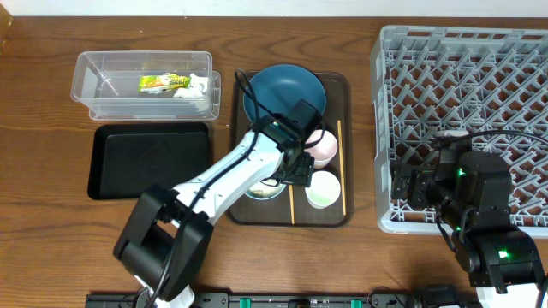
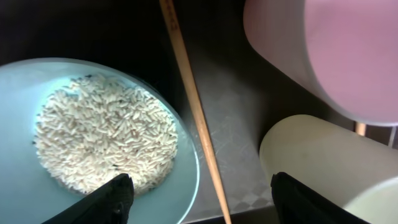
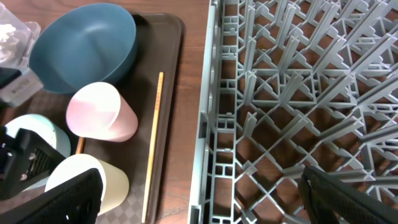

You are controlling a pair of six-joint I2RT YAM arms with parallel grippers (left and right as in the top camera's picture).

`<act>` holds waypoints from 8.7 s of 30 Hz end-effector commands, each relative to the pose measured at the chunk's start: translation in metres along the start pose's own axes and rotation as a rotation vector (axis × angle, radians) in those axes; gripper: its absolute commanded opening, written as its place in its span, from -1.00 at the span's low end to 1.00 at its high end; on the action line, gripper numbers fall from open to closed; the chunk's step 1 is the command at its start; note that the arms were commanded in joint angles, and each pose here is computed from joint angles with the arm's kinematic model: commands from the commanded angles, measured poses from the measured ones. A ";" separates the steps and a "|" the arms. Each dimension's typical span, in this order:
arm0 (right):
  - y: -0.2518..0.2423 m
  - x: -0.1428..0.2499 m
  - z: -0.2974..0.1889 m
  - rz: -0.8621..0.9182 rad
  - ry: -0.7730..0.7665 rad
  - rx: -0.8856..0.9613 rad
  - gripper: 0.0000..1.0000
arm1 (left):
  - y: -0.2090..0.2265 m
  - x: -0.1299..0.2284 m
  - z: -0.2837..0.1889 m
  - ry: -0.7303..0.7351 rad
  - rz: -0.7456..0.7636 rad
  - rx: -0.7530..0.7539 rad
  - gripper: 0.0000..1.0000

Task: Sort waste into correct bins and load items into the dishwasher rack
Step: 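Grasp the light-blue rice bowl rim with the left gripper, then tip the bowl over the black tray to dump the rice, then return the empty bowl to the brown tray and release it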

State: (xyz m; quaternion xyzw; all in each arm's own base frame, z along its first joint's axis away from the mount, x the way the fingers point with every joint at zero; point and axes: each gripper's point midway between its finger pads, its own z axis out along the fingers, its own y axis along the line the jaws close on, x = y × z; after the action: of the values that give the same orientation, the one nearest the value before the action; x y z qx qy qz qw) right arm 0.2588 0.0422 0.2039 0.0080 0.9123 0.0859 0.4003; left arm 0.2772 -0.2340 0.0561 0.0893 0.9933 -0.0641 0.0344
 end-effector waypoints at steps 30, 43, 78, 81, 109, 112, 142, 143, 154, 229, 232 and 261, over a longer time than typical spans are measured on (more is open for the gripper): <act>0.003 -0.003 -0.005 -0.025 -0.004 -0.004 0.98 | 0.007 0.009 0.031 0.076 -0.009 -0.048 -0.79; 0.003 -0.003 -0.005 -0.025 -0.004 -0.004 0.99 | 0.009 0.013 0.029 0.091 -0.010 -0.057 -0.88; 0.003 -0.003 -0.005 -0.025 -0.004 -0.004 0.98 | 0.060 -0.018 -0.098 -0.194 -0.019 0.061 -0.88; 0.003 -0.003 -0.005 -0.025 -0.004 -0.004 0.99 | 0.078 -0.024 -0.111 -0.217 -0.062 0.131 -0.88; 0.002 -0.001 -0.005 -0.024 0.004 -0.003 0.99 | 0.241 -0.037 -0.150 -0.442 -0.520 0.938 -0.88; 0.002 0.000 -0.005 -0.024 0.006 -0.003 0.98 | 0.253 -0.036 -0.150 -0.448 -0.585 1.014 -0.88; 0.002 0.001 -0.005 -0.024 0.011 -0.002 0.99 | 0.282 -0.033 -0.171 -0.526 -0.748 1.262 -0.88; 0.002 0.001 -0.005 -0.024 0.011 -0.002 0.98 | 0.284 -0.031 -0.165 -0.511 -0.754 1.227 -0.88; 0.002 0.002 -0.005 -0.024 0.015 -0.001 0.98 | 0.287 -0.032 -0.170 -0.504 -0.800 1.274 -0.88; 0.001 0.004 -0.005 -0.046 0.025 0.001 0.98 | 0.048 -0.015 -0.041 -0.086 0.145 0.112 -0.88; 0.001 0.004 -0.005 -0.046 0.025 0.001 0.98 | 0.039 -0.013 -0.031 -0.055 0.138 0.135 -0.88; 0.001 0.004 -0.005 -0.054 0.025 0.001 0.98 | 0.010 -0.031 -0.074 -0.197 0.201 0.197 0.33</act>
State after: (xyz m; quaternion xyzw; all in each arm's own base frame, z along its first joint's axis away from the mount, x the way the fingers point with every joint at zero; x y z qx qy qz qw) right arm 0.2513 0.0412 0.1958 -0.0055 0.9214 0.0770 0.3809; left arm 0.2867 -0.2109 0.0831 0.1791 0.9720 -0.1419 0.0552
